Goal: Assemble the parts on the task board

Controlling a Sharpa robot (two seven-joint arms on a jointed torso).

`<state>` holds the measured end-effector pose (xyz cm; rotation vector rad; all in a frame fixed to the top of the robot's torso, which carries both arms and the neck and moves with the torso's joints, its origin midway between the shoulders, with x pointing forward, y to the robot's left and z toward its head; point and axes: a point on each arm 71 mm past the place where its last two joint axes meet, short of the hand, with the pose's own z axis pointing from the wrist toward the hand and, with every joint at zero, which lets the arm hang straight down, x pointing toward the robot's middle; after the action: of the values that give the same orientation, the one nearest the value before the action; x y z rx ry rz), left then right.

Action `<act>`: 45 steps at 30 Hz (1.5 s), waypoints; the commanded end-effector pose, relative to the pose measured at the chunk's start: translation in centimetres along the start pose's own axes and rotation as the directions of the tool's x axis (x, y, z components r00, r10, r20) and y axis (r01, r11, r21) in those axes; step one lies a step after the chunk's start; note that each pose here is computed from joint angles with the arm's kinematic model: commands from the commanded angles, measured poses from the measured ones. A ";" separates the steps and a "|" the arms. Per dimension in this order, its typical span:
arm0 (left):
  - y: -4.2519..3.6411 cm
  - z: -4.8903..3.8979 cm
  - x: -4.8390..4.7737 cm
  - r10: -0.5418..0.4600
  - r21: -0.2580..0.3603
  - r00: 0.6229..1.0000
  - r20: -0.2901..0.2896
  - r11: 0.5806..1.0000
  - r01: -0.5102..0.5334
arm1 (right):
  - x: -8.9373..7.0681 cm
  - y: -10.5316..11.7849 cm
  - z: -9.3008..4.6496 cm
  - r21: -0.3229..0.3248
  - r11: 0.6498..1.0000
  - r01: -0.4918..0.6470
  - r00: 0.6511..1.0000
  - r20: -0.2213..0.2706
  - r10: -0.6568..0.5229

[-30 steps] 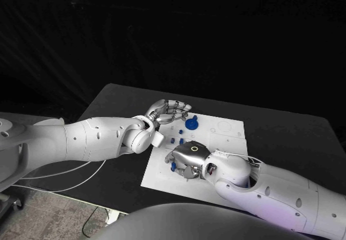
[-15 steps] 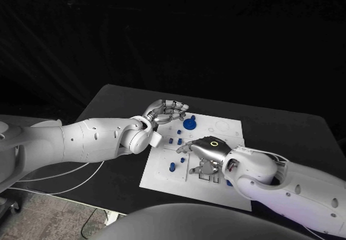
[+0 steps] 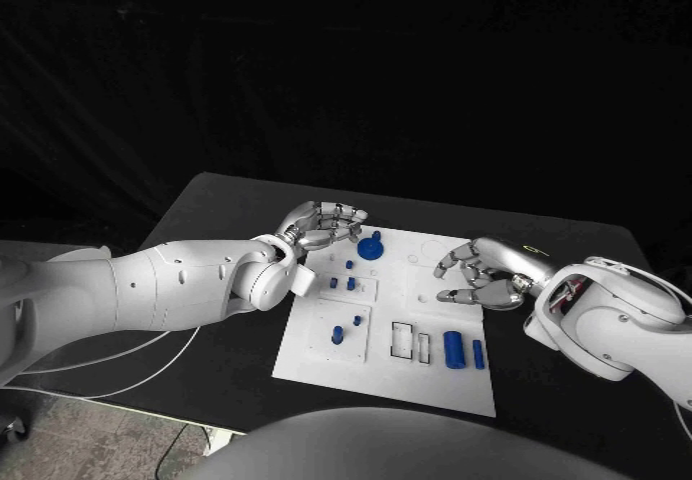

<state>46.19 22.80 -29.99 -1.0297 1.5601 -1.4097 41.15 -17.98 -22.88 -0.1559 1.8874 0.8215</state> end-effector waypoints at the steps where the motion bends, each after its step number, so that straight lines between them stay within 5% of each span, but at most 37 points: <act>1: 0.00 -0.08 0.02 -0.016 0.002 1.000 -0.012 1.000 0.016 | 1.0 -1.9 -0.5 0.149 0.989 -0.006 0.995 -0.101 0.021; 4: 0.04 -0.17 -0.21 -0.015 0.001 1.000 -0.008 1.000 0.015 | 1.7 -3.6 -1.1 0.246 0.968 0.042 0.989 -0.151 -0.005; 12: 0.18 -0.38 -0.42 -0.018 -0.005 1.000 -0.010 1.000 0.018 | 3.4 -4.5 -1.5 0.322 0.931 0.172 0.974 -0.200 -0.111; 45: 0.56 -0.85 -0.92 -0.029 -0.021 0.999 -0.019 0.999 0.028 | 7.0 -2.8 -1.1 0.328 0.908 0.259 0.952 -0.246 -0.183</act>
<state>45.77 24.20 -30.47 -1.0539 1.5759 -1.4037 38.42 -18.96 -29.65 -0.2078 2.1241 0.3438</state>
